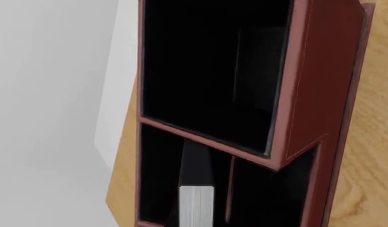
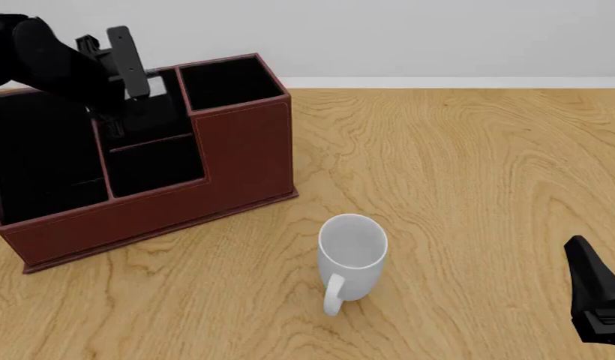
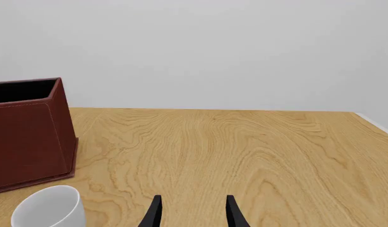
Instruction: Pick up the book and place it in the front compartment of the caddy.
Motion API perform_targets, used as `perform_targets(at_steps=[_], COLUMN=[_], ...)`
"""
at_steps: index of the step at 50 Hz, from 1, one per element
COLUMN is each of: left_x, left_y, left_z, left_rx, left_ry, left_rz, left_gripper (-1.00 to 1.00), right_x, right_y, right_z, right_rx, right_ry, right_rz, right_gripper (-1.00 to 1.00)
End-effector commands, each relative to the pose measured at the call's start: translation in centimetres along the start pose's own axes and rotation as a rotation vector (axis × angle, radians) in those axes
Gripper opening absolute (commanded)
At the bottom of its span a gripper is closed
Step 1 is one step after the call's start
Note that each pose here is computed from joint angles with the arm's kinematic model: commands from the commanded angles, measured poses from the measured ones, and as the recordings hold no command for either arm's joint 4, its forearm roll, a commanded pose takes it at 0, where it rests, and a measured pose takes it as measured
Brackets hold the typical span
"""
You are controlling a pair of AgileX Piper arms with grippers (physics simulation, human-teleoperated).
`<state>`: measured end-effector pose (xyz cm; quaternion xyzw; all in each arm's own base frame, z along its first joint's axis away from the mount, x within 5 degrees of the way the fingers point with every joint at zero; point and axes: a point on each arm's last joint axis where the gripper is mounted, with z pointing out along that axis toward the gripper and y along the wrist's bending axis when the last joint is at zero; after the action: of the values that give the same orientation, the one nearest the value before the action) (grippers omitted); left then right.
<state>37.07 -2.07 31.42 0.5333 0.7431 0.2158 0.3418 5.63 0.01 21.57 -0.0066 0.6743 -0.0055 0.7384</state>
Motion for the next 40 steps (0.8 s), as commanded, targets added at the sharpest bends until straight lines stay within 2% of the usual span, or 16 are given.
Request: perform_targets(at_steps=[1,15,40], left_x=[-0.2,0.1,0.8], left_y=[0.4,0.4,0.3], left_z=[0.6,2.3,3.2], left_rx=[-0.02,-0.004,-0.001], left_ry=[-0.007,0.005,0.019], left_rz=[0.01,-0.008,-0.021], left_gripper=[-1.0,-1.0,-1.0], right_x=[0.0,0.0,0.0], right_y=[0.0,0.0,0.0], right_z=[0.0,0.0,0.0], right_rx=[0.0,0.0,0.0], right_ry=[0.0,0.0,0.0], right_rz=[0.0,0.0,0.0], right_gripper=[1.0,1.0,1.0])
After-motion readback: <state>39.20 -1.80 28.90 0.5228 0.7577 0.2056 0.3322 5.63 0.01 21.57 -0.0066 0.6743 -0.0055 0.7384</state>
